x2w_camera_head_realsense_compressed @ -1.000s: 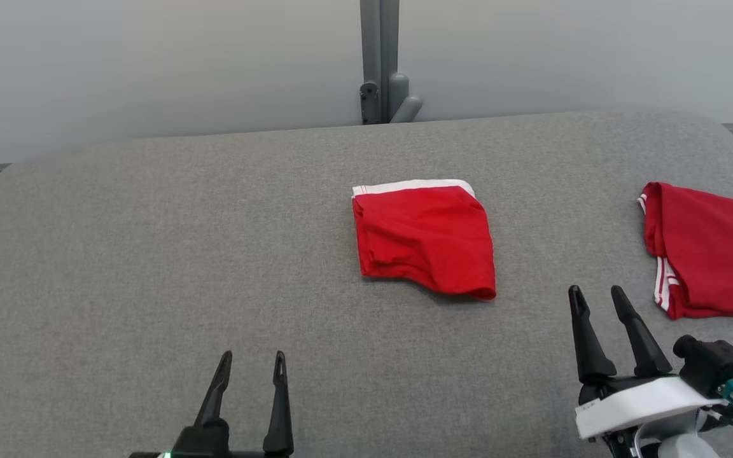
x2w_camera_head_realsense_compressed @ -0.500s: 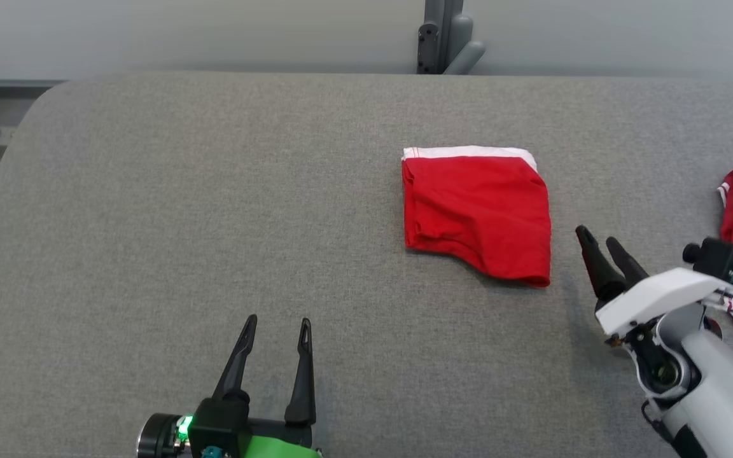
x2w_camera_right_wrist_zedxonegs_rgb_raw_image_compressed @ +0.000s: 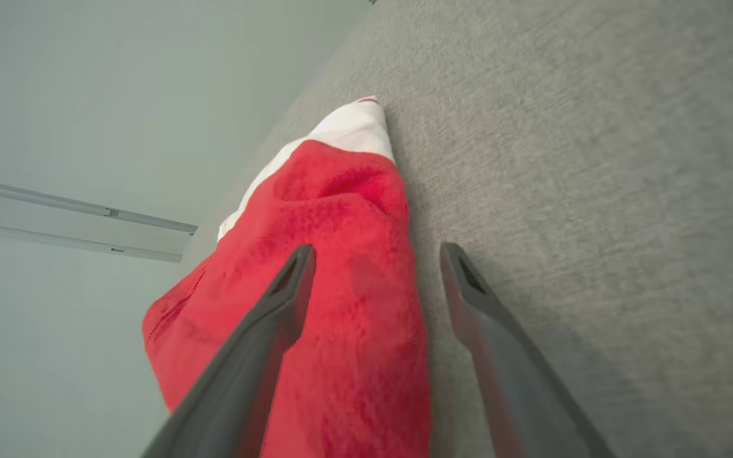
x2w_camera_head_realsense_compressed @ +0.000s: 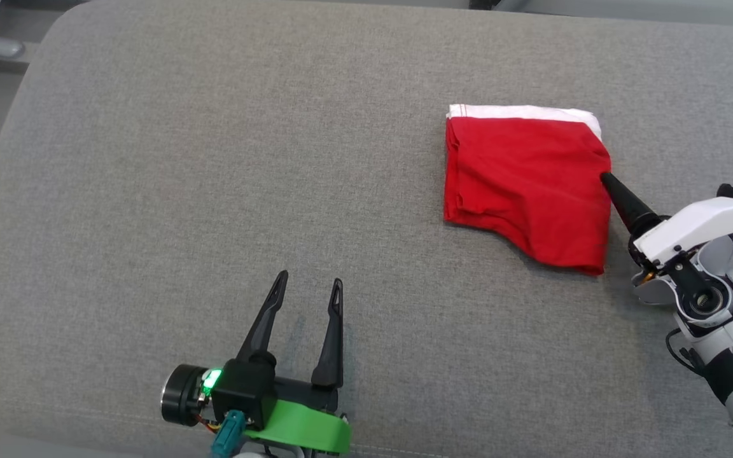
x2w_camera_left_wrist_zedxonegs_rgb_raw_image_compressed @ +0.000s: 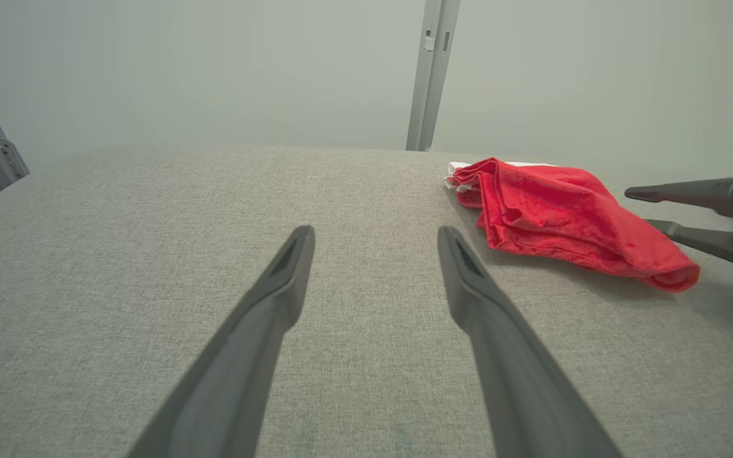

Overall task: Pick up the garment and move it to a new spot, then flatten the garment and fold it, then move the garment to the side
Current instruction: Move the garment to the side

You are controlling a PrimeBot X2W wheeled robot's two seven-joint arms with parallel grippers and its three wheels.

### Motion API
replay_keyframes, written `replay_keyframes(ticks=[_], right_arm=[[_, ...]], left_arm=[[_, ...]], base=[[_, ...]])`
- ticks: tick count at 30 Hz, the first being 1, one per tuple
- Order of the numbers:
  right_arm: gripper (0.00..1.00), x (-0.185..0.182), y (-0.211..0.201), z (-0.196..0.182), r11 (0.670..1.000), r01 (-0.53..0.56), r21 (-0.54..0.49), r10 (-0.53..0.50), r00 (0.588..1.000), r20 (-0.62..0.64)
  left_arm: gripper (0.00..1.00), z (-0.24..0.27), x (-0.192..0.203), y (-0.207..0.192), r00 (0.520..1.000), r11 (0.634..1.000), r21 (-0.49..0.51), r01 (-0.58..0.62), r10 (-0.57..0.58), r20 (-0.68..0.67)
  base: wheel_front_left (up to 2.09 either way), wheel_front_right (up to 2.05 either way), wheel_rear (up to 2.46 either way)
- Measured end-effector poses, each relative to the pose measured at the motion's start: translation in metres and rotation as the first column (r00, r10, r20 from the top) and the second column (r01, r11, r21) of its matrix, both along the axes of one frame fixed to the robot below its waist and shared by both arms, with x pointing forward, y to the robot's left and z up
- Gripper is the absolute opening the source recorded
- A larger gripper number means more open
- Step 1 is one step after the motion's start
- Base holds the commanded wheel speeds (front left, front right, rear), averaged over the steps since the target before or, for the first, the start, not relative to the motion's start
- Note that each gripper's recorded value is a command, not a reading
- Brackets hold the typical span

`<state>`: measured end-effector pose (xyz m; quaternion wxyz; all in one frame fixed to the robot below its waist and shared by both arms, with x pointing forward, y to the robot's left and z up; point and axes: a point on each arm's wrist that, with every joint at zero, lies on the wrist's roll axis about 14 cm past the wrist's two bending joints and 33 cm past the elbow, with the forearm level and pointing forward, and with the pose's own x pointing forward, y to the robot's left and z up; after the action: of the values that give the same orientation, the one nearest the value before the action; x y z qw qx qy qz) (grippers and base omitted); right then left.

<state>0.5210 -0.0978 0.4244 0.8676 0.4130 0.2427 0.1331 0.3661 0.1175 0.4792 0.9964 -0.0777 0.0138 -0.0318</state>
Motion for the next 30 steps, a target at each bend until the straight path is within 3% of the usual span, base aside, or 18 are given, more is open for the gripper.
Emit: replay_keyframes(ticks=[6, 7, 8, 9, 10, 16, 22, 30], right_arm=[[1.0, 0.009, 0.014, -0.017, 0.999, -0.049, -0.013, 0.048, 0.998, -0.036], [0.84, 0.011, 0.016, -0.019, 0.999, -0.051, -0.01, 0.05, 0.998, -0.04], [0.41, 0.013, 0.017, -0.019, 0.998, -0.054, -0.009, 0.054, 0.998, -0.041], [0.05, 0.014, 0.02, -0.019, 0.998, -0.061, -0.008, 0.06, 0.997, -0.039], [0.0, 0.016, 0.022, -0.018, 0.998, -0.062, 0.001, 0.062, 0.997, -0.036], [0.0, 0.015, 0.027, -0.004, 0.997, -0.05, 0.063, 0.051, 0.999, -0.011], [0.0, 0.005, 0.009, 0.013, 0.998, -0.033, 0.045, 0.03, 0.998, 0.053], [0.0, -0.015, -0.05, 0.029, 0.985, -0.005, -0.174, 0.034, 0.986, 0.163]], left_arm=[[1.0, -0.007, 0.007, 0.002, 1.0, 1.0, 0.001, -0.009, 0.009, -0.02], [1.0, -0.007, 0.007, 0.003, 1.0, 1.0, -0.004, -0.012, 0.012, -0.024], [1.0, -0.008, 0.007, 0.003, 0.999, 1.0, -0.007, -0.016, 0.016, -0.029], [1.0, -0.009, 0.007, 0.004, 0.999, 1.0, -0.007, -0.018, 0.018, -0.03], [1.0, -0.008, 0.008, 0.004, 0.999, 1.0, -0.008, -0.02, 0.02, -0.029], [1.0, -0.005, 0.009, 0.001, 1.0, 1.0, -0.013, -0.013, 0.013, -0.018], [1.0, -0.002, 0.013, -0.006, 1.0, 1.0, -0.014, 0.012, -0.012, -0.003], [1.0, 0.0, 0.024, -0.036, 0.993, 0.993, -0.015, 0.116, -0.116, 0.017]], base=[[0.0, 0.0, 0.0], [0.0, 0.0, 0.0], [0.0, 0.0, 0.0], [0.0, 0.0, 0.0], [0.0, 0.0, 0.0], [0.0, 0.0, 0.0], [0.0, 0.0, 0.0], [0.0, 0.0, 0.0]])
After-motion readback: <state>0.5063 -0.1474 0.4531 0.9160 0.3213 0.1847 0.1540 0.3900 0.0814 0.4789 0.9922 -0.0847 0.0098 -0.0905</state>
